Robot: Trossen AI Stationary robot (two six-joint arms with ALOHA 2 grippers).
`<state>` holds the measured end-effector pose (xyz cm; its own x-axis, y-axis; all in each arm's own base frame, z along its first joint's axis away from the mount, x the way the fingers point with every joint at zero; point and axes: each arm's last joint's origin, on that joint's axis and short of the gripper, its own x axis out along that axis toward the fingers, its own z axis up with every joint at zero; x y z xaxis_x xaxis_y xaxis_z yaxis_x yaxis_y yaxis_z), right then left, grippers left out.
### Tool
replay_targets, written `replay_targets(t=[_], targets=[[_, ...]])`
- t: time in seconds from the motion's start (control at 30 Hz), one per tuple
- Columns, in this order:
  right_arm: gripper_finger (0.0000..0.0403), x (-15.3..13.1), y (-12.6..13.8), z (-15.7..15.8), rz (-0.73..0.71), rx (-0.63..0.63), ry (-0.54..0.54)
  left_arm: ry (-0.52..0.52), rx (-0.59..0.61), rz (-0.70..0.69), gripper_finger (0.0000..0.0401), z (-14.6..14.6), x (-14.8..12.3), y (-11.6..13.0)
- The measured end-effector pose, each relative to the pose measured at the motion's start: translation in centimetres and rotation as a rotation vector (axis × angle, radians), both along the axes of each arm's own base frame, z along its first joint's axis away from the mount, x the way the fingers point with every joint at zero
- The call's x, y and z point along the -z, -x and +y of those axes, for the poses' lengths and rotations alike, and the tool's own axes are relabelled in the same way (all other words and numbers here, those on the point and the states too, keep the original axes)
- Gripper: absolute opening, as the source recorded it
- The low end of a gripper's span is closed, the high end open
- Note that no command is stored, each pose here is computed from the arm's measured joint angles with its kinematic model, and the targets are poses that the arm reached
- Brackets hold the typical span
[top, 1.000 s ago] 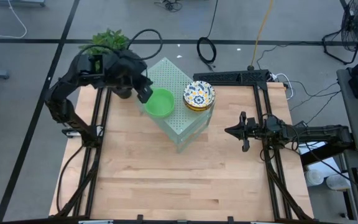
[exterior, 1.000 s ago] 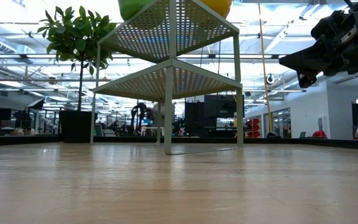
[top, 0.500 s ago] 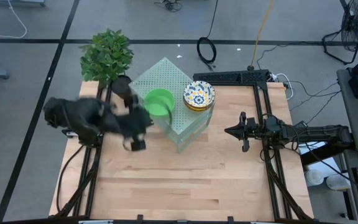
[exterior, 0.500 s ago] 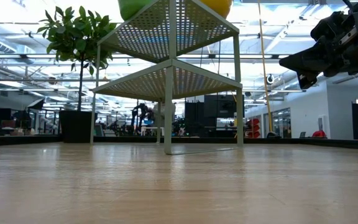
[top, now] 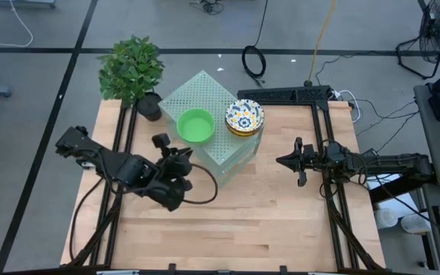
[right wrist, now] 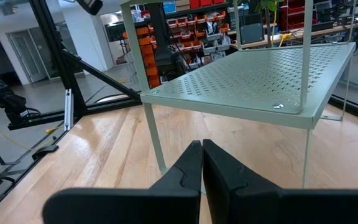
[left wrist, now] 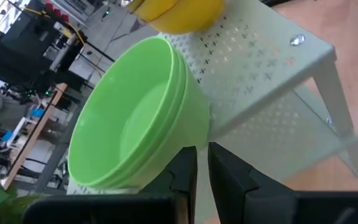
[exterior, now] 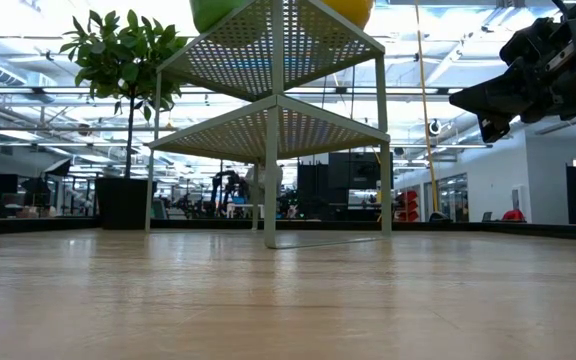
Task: Pick & Place Mini bowls
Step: Adjust the stacked green bowls on the shelf
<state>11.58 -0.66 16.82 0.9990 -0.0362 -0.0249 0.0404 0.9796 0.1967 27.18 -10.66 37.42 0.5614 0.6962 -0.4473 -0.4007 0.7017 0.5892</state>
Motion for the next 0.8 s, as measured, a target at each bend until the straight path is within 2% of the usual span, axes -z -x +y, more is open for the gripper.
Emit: replay_targets(t=[0.53, 0.67, 0.8], targets=[[0.0, 0.0, 0.0, 0.0, 0.0, -0.001, 0.0, 0.03, -0.135, -0.02, 0.0047, 4.0, -0.1, -1.5], [0.0, 0.0, 0.0, 0.0, 0.0, -0.001, 0.0, 0.026, -0.134, -0.02, 0.0047, 4.1, -0.2, -1.5], [0.0, 0.0, 0.0, 0.0, 0.0, 0.0, 0.004, 0.057, -0.076, -0.121, 0.0047, 3.4, -2.4, -0.8]])
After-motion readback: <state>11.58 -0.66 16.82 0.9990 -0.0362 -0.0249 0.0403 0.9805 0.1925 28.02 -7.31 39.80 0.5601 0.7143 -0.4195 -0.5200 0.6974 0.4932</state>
